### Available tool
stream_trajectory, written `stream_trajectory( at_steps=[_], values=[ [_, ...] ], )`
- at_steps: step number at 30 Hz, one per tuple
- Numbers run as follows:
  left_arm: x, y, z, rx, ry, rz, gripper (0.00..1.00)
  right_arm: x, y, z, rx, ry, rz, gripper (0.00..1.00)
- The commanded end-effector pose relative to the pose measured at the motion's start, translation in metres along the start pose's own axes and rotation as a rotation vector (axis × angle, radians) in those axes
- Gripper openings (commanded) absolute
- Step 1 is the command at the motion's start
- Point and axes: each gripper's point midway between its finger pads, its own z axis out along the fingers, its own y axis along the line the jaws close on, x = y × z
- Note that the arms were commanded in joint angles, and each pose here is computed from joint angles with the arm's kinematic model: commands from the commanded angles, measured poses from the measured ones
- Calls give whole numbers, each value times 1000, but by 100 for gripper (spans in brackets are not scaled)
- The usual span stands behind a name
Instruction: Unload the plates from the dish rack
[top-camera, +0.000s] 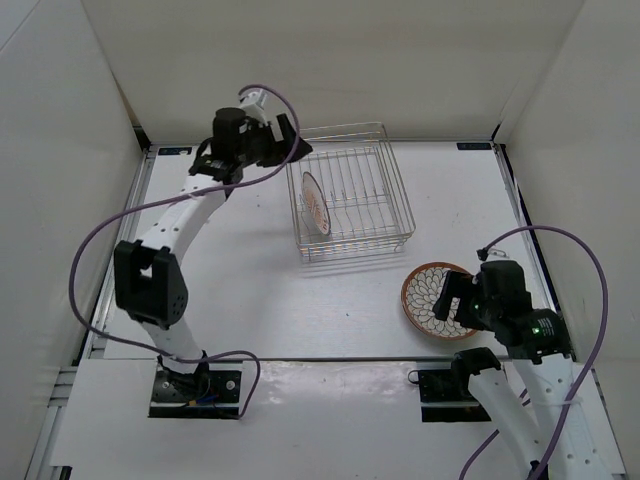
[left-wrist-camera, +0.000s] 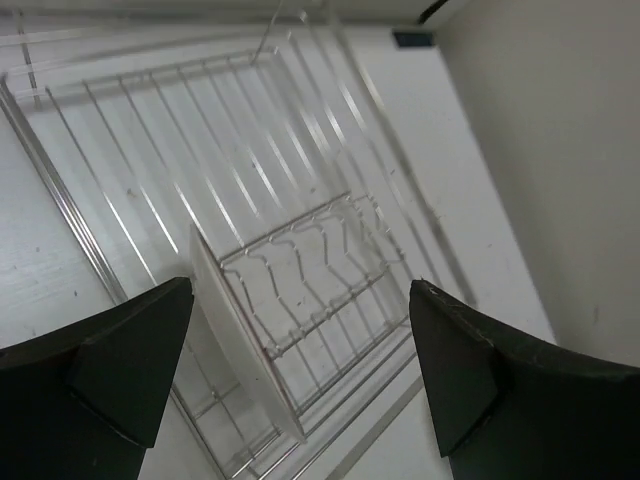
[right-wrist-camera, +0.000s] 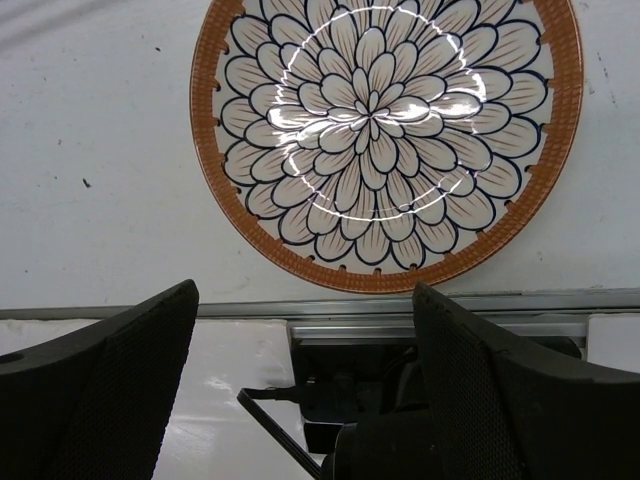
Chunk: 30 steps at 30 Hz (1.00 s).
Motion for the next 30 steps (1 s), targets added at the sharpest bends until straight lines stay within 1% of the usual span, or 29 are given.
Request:
stream_trajectory(
  at_steps=[1, 4, 5, 6, 7, 8, 10, 12, 13, 16, 17, 19, 20, 22, 23, 24, 25, 26, 27, 28, 29, 30],
  values=[
    [53, 29, 13, -168, 173, 34, 100, -1, 3, 4, -16, 6, -30, 89],
    [66, 32, 25, -181, 205, 50, 100, 1, 4, 5, -20, 19, -29, 89],
    [57, 24, 26, -176, 205, 75, 100, 2, 4, 6, -22, 19, -29, 89],
    [69, 30, 26, -202, 253, 80, 100, 2, 4, 6, -20, 21, -30, 89],
    [73, 39, 26, -261, 260, 94, 100, 2, 4, 7, -20, 24, -29, 89],
    [77, 38, 27, -271, 269, 116, 100, 2, 4, 7, -25, 25, -32, 89],
    [92, 49, 26, -323, 290, 123, 100, 1, 4, 8, -23, 21, -28, 89],
    [94, 47, 22, -330, 285, 120, 100, 2, 4, 8, -25, 21, -30, 89],
    [102, 52, 22, -334, 290, 117, 100, 2, 5, 8, -29, 23, -35, 89],
    [100, 47, 21, -311, 278, 118, 100, 3, 6, 8, -34, 26, -36, 89],
    [103, 48, 23, -312, 285, 108, 100, 2, 6, 8, -34, 26, -38, 89],
    [99, 52, 24, -347, 292, 30, 100, 3, 7, 8, -38, 29, -41, 89],
    [106, 59, 25, -371, 317, 6, 100, 4, 6, 8, -35, 32, -37, 89],
    [103, 64, 28, -394, 320, -37, 100, 2, 6, 8, -36, 24, -39, 89],
    [98, 61, 29, -391, 322, -39, 100, 3, 7, 8, -40, 27, -41, 89],
    [104, 62, 31, -383, 343, -36, 100, 2, 6, 8, -37, 21, -39, 89],
    [103, 62, 31, -378, 341, -29, 95, 2, 6, 8, -36, 19, -39, 89],
    [106, 61, 35, -358, 336, -21, 81, 3, 6, 8, -39, 23, -40, 89],
    [102, 58, 33, -346, 326, -16, 75, 3, 6, 8, -39, 20, -42, 89],
    [102, 57, 35, -340, 317, -12, 72, 2, 7, 8, -39, 18, -43, 89],
    [103, 57, 33, -339, 316, -12, 64, 2, 7, 8, -42, 18, -41, 89],
    [103, 57, 34, -336, 312, -10, 61, 2, 6, 8, -39, 17, -39, 89]
  ],
)
